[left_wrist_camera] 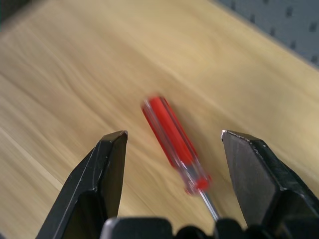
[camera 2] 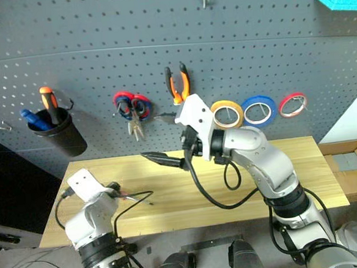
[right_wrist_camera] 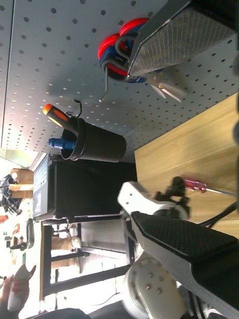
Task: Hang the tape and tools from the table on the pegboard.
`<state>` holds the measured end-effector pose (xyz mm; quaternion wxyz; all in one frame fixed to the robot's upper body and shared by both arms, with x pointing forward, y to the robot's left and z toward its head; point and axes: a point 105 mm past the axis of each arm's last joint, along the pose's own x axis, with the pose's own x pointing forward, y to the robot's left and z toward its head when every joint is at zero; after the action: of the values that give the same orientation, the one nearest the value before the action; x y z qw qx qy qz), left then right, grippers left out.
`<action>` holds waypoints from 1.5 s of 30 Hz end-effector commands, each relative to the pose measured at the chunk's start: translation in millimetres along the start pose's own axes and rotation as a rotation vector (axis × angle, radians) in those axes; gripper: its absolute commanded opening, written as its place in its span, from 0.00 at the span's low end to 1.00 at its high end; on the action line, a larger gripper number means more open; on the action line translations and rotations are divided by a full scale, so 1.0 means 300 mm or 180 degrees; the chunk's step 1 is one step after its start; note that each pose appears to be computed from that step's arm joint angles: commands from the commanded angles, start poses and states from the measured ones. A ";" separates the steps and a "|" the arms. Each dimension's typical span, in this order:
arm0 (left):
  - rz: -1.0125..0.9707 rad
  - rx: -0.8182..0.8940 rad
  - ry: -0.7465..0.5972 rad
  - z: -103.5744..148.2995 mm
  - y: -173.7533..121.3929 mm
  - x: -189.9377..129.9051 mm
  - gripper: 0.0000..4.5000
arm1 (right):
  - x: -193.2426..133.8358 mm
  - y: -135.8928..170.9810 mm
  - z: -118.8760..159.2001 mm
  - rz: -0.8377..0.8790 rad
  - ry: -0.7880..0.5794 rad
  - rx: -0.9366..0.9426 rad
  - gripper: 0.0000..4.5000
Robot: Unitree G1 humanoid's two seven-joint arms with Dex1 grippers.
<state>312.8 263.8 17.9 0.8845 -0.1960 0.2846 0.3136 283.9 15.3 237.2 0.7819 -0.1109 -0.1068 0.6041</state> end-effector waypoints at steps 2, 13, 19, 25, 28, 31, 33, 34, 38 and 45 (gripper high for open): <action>0.0038 -0.0165 0.0038 -0.023 -0.007 0.011 0.72 | -0.010 0.066 0.005 0.0365 0.0100 0.0022 1.00; 0.0032 -0.0359 -0.0073 0.012 -0.027 0.035 0.72 | -0.055 0.122 -0.320 0.0381 0.1407 -0.0074 1.00; 0.0106 -0.0440 -0.0042 -0.003 -0.035 0.063 0.72 | -0.068 0.150 -0.346 0.0494 0.1576 -0.0105 1.00; 0.0119 -0.0542 -0.0025 -0.015 -0.034 0.102 0.72 | -0.084 0.156 -0.360 0.0503 0.1664 -0.0122 1.00; 0.0192 -0.0609 0.0046 -0.036 -0.026 0.124 0.72 | -0.086 0.157 -0.355 0.0488 0.1657 -0.0104 1.00; 0.0267 -0.0601 0.0110 -0.053 -0.018 0.130 0.63 | -0.098 0.161 -0.354 0.0496 0.1677 -0.0094 1.00; 0.0284 -0.0591 0.0120 -0.058 -0.014 0.130 0.51 | -0.105 0.157 -0.357 0.0476 0.1705 -0.0096 1.00; 0.0273 -0.0593 0.0120 -0.058 -0.013 0.129 0.43 | -0.106 0.155 -0.358 0.0466 0.1713 -0.0097 1.00; 0.0278 -0.0570 0.0110 -0.060 -0.002 0.123 0.18 | -0.102 0.147 -0.351 0.0446 0.1690 -0.0101 1.00; -0.0253 0.0612 -0.1235 0.162 -0.044 -0.014 0.18 | -0.085 0.125 -0.291 0.0464 0.1376 -0.0133 1.00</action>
<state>323.1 279.1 3.5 0.9080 -0.1278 0.2353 0.3222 270.2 -7.2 123.6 0.7399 -0.2640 0.0982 0.6109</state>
